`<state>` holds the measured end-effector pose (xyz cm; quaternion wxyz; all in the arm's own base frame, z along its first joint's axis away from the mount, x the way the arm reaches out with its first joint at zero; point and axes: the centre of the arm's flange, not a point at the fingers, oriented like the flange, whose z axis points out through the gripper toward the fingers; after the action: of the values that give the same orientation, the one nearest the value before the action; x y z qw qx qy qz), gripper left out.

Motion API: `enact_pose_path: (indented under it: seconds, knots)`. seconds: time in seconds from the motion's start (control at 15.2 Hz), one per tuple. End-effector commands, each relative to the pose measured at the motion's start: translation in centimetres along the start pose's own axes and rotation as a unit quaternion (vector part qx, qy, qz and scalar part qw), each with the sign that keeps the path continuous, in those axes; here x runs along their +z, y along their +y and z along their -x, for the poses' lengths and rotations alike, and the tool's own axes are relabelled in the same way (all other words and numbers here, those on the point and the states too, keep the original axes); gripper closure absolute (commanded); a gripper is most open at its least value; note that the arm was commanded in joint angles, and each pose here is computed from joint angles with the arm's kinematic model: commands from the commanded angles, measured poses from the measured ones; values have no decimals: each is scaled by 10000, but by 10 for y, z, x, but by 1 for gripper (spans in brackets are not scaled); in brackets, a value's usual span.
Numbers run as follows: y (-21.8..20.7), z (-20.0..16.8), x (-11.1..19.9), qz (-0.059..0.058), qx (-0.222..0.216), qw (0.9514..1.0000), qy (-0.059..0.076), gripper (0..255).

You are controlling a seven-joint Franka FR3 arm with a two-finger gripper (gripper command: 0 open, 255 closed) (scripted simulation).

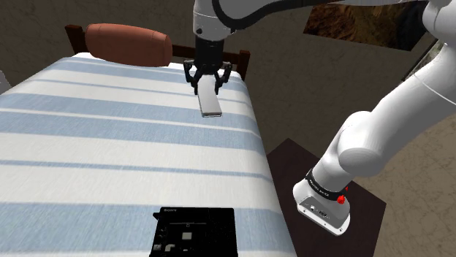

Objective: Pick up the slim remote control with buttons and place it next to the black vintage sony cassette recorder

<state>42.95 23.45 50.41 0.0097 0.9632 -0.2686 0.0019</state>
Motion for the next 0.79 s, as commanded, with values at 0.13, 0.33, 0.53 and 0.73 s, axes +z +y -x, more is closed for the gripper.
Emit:
enact_pose_path:
  seconds: [0.13,0.33,0.53,0.73]
  knots:
    - [-10,53,0,3,5,10000,0,255]
    - [-17,92,0,3,5,10000,0,255]
    - [-19,103,10,3,5,10000,0,255]
    - [-20,103,26,3,5,10000,0,255]
